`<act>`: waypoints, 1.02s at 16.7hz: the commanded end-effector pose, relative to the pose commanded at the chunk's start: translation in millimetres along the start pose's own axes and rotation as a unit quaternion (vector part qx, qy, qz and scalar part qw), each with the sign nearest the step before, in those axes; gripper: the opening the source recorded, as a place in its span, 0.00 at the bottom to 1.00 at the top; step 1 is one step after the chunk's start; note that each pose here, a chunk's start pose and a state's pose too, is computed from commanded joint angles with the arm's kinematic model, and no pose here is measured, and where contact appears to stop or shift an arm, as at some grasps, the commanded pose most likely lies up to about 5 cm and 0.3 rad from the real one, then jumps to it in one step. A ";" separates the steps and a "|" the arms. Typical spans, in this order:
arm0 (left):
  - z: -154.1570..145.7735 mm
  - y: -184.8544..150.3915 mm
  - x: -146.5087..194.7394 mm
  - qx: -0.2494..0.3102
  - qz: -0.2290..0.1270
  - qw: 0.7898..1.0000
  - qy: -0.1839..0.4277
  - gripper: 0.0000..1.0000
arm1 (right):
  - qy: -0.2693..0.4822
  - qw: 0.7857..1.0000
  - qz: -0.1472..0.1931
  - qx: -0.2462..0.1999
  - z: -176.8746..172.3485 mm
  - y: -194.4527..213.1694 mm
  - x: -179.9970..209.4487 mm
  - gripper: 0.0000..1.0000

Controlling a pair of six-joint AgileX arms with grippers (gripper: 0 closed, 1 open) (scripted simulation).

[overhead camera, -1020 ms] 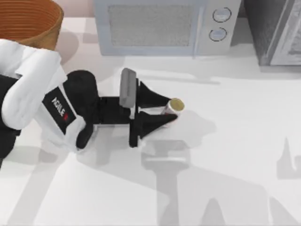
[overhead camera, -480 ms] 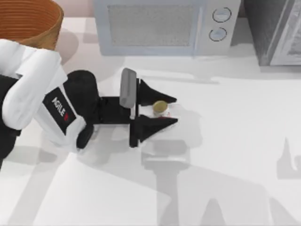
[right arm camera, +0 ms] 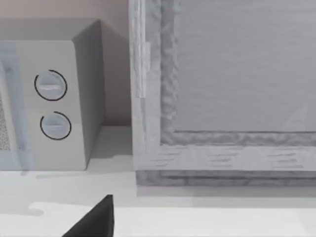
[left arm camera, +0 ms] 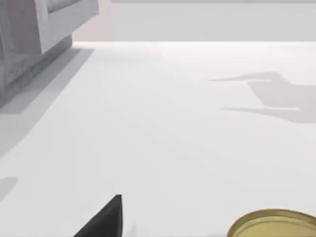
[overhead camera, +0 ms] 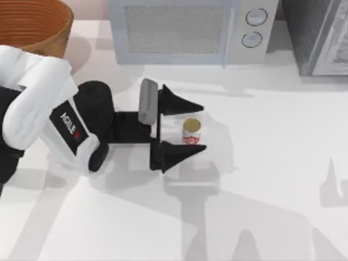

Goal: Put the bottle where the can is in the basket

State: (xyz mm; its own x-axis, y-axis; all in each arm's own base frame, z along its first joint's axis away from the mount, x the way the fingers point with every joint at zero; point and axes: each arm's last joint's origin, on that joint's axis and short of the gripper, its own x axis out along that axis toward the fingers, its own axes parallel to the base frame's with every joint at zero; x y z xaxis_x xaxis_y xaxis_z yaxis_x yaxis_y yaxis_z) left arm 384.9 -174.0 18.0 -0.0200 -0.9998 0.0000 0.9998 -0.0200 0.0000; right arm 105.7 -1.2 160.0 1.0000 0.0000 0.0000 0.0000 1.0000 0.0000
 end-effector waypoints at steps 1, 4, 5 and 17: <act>0.0 0.0 0.0 0.000 0.000 1.000 0.000 1.00 | 0.000 1.000 0.000 0.000 0.0 0.0 0.0 1.00; 0.0 0.6 -1.4 0.000 0.002 1.000 0.000 1.00 | 0.000 1.000 0.000 0.000 0.0 0.0 0.0 1.00; 1.8 0.7 -3.7 -0.005 0.009 1.000 0.001 1.00 | 0.000 1.000 0.000 0.000 0.0 0.0 0.0 1.00; 178.5 -72.4 -108.8 -0.046 0.358 0.932 0.026 1.00 | 0.000 1.000 0.000 0.000 0.0 0.0 0.0 1.00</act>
State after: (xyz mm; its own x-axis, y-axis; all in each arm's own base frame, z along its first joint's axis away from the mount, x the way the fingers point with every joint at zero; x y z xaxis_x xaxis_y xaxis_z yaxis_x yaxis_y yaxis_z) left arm 314.7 -63.8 196.5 0.6502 -0.7554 -0.0814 0.7526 0.6551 -0.0665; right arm 105.7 -1.2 160.0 1.0000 0.0000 0.0000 0.0000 1.0000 0.0000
